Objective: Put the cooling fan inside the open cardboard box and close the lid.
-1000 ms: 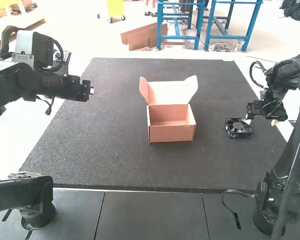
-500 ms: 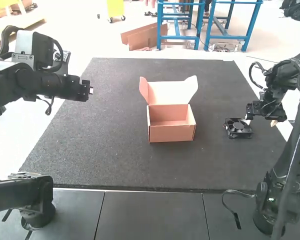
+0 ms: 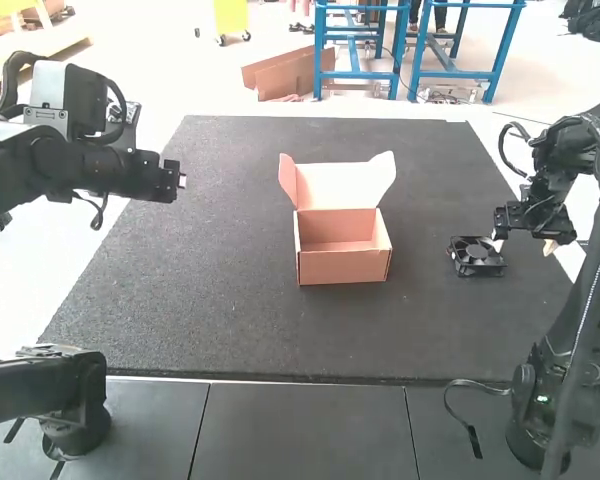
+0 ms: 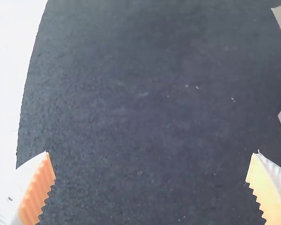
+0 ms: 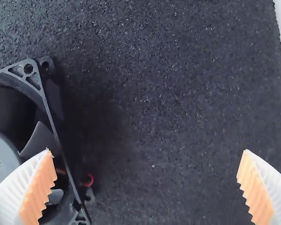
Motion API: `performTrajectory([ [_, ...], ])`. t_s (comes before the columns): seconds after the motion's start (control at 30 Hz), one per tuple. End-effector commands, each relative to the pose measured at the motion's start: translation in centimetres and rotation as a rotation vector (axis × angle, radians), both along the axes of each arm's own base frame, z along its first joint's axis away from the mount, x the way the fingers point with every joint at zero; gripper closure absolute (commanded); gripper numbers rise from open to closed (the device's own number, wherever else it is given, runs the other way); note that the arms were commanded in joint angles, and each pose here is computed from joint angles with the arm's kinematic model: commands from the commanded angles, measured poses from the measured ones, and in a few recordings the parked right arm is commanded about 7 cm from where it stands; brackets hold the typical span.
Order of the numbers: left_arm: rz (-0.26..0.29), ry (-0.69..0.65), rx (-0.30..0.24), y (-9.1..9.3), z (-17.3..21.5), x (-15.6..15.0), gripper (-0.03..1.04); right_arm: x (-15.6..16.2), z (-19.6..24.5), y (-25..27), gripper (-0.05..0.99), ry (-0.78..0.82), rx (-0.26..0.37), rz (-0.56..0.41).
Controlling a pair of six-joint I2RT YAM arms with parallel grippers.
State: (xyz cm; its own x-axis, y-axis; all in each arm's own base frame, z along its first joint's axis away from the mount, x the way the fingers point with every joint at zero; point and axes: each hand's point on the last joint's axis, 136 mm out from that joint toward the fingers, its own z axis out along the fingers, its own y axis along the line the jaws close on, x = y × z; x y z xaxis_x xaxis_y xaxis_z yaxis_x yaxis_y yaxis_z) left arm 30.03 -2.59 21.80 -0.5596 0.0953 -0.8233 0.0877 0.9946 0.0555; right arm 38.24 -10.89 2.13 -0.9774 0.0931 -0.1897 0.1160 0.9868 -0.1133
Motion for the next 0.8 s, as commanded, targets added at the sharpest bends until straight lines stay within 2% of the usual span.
performTrajectory([
  [0.0, 0.006, -0.053, 0.004, 0.2, 2.0, 0.2, 0.04, 0.0, -0.8, -0.3, 0.04, 0.018, -0.005, -0.015],
  [0.63, 0.009, -0.048, 0.002, 0.3, 1.9, 0.1, 0.04, -0.3, -2.2, -0.2, 0.05, 0.049, 0.003, -0.015],
  [0.67, 0.009, -0.048, 0.002, 0.3, 1.9, 0.1, 0.04, -0.3, -2.3, -0.2, 0.06, 0.052, 0.005, -0.021],
  [0.77, 0.009, -0.046, 0.003, 0.3, 1.8, 0.1, 0.04, -0.4, -2.6, 0.3, 0.2, 0.053, 0.035, -0.025],
])
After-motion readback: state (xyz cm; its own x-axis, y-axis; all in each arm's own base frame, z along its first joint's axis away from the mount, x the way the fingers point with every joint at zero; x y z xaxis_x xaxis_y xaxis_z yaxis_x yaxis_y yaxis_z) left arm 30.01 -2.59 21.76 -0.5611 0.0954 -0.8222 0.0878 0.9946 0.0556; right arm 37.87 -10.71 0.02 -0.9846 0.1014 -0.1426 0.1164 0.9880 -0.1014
